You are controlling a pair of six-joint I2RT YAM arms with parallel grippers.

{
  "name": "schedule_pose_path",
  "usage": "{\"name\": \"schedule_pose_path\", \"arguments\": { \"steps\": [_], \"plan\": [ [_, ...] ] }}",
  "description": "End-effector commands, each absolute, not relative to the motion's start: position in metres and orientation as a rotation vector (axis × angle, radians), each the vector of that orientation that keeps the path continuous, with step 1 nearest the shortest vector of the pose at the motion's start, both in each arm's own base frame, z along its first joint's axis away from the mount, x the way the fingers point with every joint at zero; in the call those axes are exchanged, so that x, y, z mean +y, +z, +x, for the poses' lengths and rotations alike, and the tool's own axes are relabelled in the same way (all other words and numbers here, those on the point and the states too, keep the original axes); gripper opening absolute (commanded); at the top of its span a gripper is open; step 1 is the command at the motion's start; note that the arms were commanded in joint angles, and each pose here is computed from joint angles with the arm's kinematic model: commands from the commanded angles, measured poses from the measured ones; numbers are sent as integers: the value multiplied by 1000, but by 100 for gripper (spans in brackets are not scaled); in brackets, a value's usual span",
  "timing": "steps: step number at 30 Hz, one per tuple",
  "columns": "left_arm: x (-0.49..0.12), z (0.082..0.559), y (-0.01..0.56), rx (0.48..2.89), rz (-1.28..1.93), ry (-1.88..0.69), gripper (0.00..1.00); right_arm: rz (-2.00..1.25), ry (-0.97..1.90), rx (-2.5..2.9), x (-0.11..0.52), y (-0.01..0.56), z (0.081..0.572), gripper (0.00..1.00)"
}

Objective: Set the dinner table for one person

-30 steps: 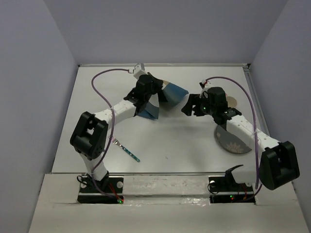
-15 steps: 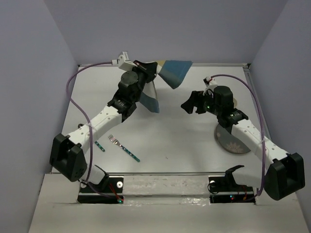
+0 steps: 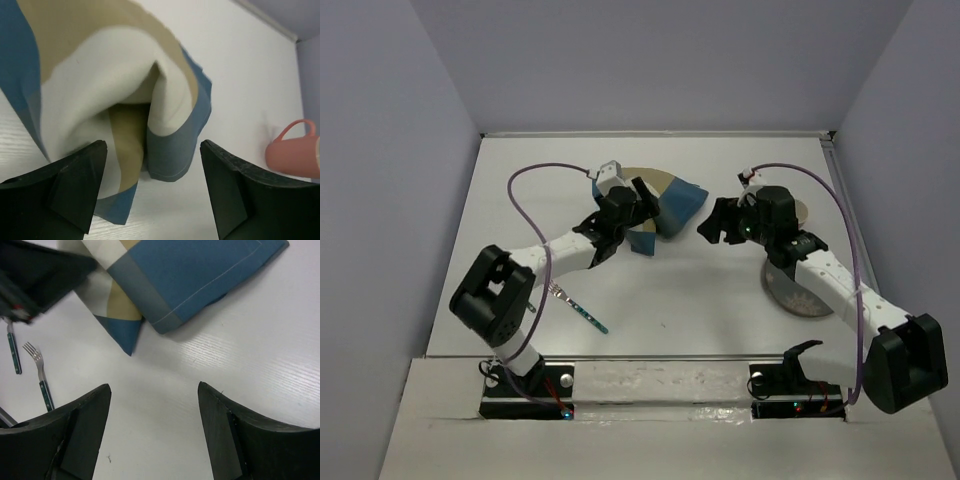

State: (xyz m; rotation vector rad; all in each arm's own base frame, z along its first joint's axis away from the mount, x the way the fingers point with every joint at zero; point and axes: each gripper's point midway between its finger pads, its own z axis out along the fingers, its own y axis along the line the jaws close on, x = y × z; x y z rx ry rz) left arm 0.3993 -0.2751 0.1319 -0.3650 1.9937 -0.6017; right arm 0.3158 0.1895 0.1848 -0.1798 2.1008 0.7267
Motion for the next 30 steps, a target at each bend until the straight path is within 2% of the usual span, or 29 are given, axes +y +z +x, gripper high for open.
{"name": "schedule_pose_path", "arguments": {
  "steps": [1, 3, 4, 9, 11, 12, 13, 14, 19, 30],
  "plan": [
    [-209, 419, 231, 1695, -468, -561, 82, -188, 725, 2117, 195, 178, 322, 73],
    [-164, 432, 217, 1692, -564, -528, 78, -201, 740, 2108, 201, 181, 324, 68],
    [-156, 437, 210, 1703, -588, -543, 74, -207, 745, 2117, 205, 178, 324, 68],
    [-120, 477, 146, 1858, -630, -418, 68, -239, 763, 2107, 216, 183, 324, 62],
    [-121, 498, 144, 1879, -611, -391, 63, -247, 770, 2106, 219, 183, 322, 60],
    [-117, 501, 111, 1978, -598, -315, 63, -245, 771, 2105, 220, 183, 322, 59],
    [-120, 517, 124, 1962, -577, -309, 62, -245, 771, 2107, 220, 182, 322, 59],
    [-119, 518, 96, 2046, -562, -258, 61, -256, 780, 2106, 223, 182, 319, 59],
    [-120, 550, 89, 2084, -498, -221, 61, -276, 800, 2095, 228, 183, 310, 59],
    [-118, 572, 34, 2257, -450, -93, 57, -303, 824, 2073, 236, 186, 306, 60]
  ]
}}
